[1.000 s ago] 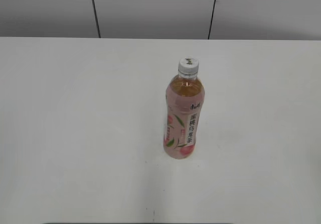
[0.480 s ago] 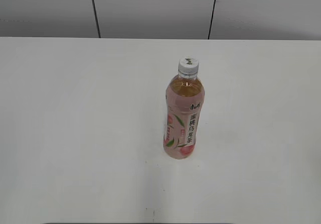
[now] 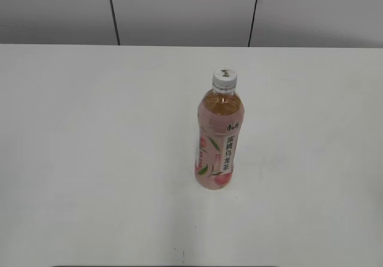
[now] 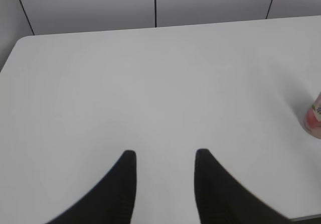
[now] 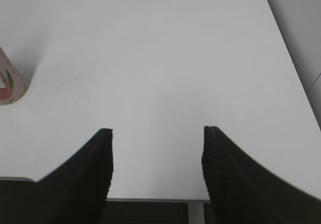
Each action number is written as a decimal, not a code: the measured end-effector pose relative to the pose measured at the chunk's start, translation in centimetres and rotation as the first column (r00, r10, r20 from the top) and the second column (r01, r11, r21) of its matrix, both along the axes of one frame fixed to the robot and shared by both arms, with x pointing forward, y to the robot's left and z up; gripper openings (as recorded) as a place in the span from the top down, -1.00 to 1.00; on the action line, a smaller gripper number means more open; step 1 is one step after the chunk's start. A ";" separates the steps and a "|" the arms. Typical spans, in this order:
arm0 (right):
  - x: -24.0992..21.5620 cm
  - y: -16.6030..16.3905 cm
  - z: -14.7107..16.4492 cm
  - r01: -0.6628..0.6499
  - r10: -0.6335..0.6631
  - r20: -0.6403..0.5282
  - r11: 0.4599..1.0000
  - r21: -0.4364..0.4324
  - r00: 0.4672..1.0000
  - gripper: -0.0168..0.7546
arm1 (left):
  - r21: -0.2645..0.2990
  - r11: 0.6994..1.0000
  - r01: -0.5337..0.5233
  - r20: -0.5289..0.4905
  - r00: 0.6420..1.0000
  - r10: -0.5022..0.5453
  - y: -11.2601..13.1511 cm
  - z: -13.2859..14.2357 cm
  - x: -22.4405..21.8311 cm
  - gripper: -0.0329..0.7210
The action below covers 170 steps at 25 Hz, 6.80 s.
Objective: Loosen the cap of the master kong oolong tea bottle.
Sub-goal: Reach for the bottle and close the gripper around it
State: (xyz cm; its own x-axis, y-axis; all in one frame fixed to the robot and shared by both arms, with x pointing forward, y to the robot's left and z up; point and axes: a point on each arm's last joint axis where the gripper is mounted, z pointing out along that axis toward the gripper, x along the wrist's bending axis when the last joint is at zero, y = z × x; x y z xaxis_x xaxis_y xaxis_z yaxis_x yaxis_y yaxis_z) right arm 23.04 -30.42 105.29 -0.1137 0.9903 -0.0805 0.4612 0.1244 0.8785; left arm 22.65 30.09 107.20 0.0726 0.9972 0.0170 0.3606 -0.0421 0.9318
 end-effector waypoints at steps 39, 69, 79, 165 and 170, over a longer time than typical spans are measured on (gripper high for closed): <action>0.0 0.0 0.0 0.000 0.000 0.000 1.000 0.000 1.000 -0.16 | -0.098 0.994 0.052 0.137 0.990 -0.038 -1.4 -2.4 12.2 -0.05; 0.0 0.0 0.0 0.001 -0.001 0.000 1.000 -0.001 1.000 -0.16 | -0.069 0.886 0.458 0.037 0.889 -0.457 -11.0 -9.5 16.1 -0.25; 0.0 0.0 0.0 0.001 -0.001 0.000 1.000 -0.001 1.000 -0.16 | -0.045 0.880 0.473 0.084 0.879 -0.469 -11.3 -9.7 16.5 -0.25; 0.0 0.0 0.0 0.001 -0.001 0.000 1.000 -0.001 1.000 -0.16 | -0.103 0.496 0.862 0.274 0.504 -0.819 -24.4 -18.6 26.8 -0.55; 0.0 0.0 0.0 0.001 -0.001 0.000 1.000 -0.001 1.000 -0.16 | -0.105 0.494 0.863 0.274 0.502 -0.820 -24.4 -18.6 26.8 -0.25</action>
State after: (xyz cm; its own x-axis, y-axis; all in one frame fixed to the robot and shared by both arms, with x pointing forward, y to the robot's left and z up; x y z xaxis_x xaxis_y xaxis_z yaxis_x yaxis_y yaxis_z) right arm 23.04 -30.43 105.29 -0.1131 0.9903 -0.0813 0.4612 0.1248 0.8785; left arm 49.44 5.66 88.64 0.8964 0.4380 -0.0681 0.0987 -0.0473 0.9940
